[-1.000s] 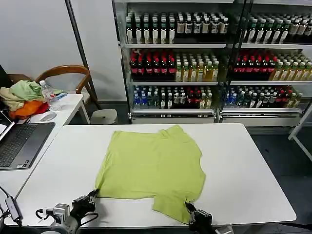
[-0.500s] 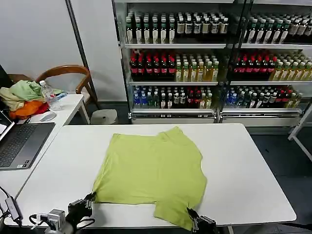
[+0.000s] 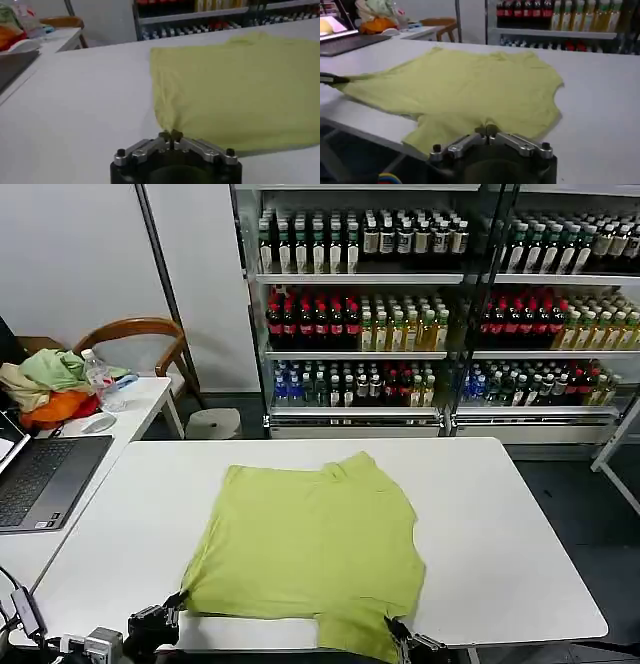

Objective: Fold and organize the clothes.

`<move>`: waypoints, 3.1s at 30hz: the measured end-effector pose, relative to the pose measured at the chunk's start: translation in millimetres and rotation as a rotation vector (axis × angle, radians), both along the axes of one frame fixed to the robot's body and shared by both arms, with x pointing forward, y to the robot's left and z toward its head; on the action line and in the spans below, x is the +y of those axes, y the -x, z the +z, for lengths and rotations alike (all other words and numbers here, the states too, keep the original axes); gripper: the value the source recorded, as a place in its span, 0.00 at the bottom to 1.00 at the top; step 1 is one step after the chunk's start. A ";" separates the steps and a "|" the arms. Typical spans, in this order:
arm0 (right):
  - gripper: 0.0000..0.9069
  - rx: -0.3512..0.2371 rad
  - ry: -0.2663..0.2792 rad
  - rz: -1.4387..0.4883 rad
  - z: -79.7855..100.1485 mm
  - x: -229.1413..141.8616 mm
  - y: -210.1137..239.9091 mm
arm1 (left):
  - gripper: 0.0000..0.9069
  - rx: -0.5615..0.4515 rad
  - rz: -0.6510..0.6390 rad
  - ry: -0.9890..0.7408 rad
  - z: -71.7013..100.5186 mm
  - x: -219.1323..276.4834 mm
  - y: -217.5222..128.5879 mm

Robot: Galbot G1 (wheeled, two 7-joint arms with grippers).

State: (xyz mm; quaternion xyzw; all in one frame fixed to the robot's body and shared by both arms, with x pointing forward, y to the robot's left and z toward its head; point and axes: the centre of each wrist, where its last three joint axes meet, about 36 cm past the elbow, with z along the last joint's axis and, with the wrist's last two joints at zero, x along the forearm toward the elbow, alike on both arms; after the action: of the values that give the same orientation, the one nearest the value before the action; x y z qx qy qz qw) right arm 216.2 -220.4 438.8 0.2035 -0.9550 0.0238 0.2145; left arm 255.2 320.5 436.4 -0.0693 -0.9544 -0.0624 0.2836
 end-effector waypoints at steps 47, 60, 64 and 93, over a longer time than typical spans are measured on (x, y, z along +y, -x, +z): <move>0.00 -0.116 0.004 -0.094 -45.1 3.7 -174.8 | 0.06 -0.161 -0.017 0.189 -44.6 13.1 -145.8; 1.00 -0.074 0.022 -0.123 -55.4 7.0 -197.1 | 1.00 -0.155 0.001 0.160 -62.9 17.7 -160.2; 1.00 -0.065 0.027 -0.144 -53.9 1.0 -197.9 | 1.00 -0.169 0.003 0.157 -63.4 21.5 -160.8; 0.00 0.033 0.065 -0.183 -52.2 -6.6 -125.2 | 0.06 -0.052 0.055 0.095 -52.3 5.4 -127.9</move>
State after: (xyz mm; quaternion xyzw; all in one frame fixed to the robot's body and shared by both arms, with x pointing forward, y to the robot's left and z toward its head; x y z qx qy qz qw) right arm 341.4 -227.0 386.6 0.1085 -0.9647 0.0320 0.2378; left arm 383.1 325.8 384.1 -0.0545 -0.9649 -0.0112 0.2567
